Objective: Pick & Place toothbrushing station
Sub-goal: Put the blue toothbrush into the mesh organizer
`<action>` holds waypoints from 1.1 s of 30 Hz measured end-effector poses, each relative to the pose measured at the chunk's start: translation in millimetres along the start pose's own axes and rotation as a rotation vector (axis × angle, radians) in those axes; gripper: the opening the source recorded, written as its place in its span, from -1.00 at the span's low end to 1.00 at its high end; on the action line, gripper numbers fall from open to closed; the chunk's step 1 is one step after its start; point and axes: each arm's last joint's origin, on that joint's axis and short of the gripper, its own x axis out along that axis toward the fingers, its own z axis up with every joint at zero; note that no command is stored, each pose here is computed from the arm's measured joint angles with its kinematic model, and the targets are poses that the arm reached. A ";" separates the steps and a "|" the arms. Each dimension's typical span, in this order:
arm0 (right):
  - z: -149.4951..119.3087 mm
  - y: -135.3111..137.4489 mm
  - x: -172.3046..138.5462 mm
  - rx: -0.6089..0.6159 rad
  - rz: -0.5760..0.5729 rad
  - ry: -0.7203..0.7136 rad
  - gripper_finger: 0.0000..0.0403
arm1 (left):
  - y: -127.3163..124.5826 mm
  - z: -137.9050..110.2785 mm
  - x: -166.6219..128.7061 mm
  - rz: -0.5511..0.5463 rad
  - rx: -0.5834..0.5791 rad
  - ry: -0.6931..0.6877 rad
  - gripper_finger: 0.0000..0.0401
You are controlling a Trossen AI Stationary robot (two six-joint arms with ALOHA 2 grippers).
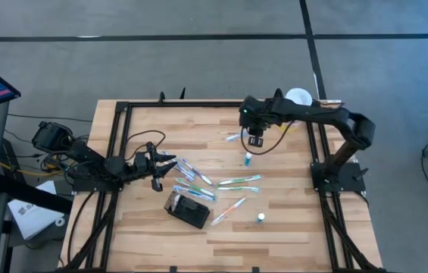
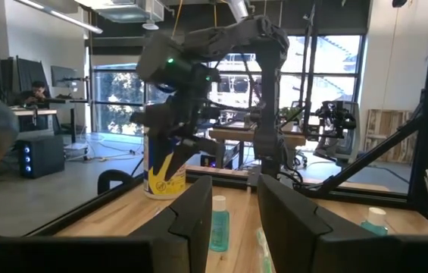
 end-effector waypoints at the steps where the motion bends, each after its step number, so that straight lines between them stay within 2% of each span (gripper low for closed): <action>1: 0.2 -2.8 2.8 -0.002 -0.002 0.003 -0.47 | 0.0 0.0 0.0 0.000 0.000 0.000 -0.49; 10: -6.1 -19.3 29.7 0.038 0.016 0.082 -0.47 | -0.1 0.1 0.0 -0.005 0.000 -0.001 -0.49; 20: -6.7 -15.4 58.8 0.024 0.053 0.164 -0.47 | -0.2 0.2 0.0 -0.007 -0.001 -0.002 -0.49; 28: -2.5 -17.5 57.3 0.027 0.034 0.119 -0.47 | -0.3 0.3 0.0 -0.010 -0.001 -0.003 -0.49; 33: -1.5 -14.3 72.3 0.023 0.080 0.131 -0.47 | -0.3 0.3 0.0 -0.009 -0.002 -0.004 -0.49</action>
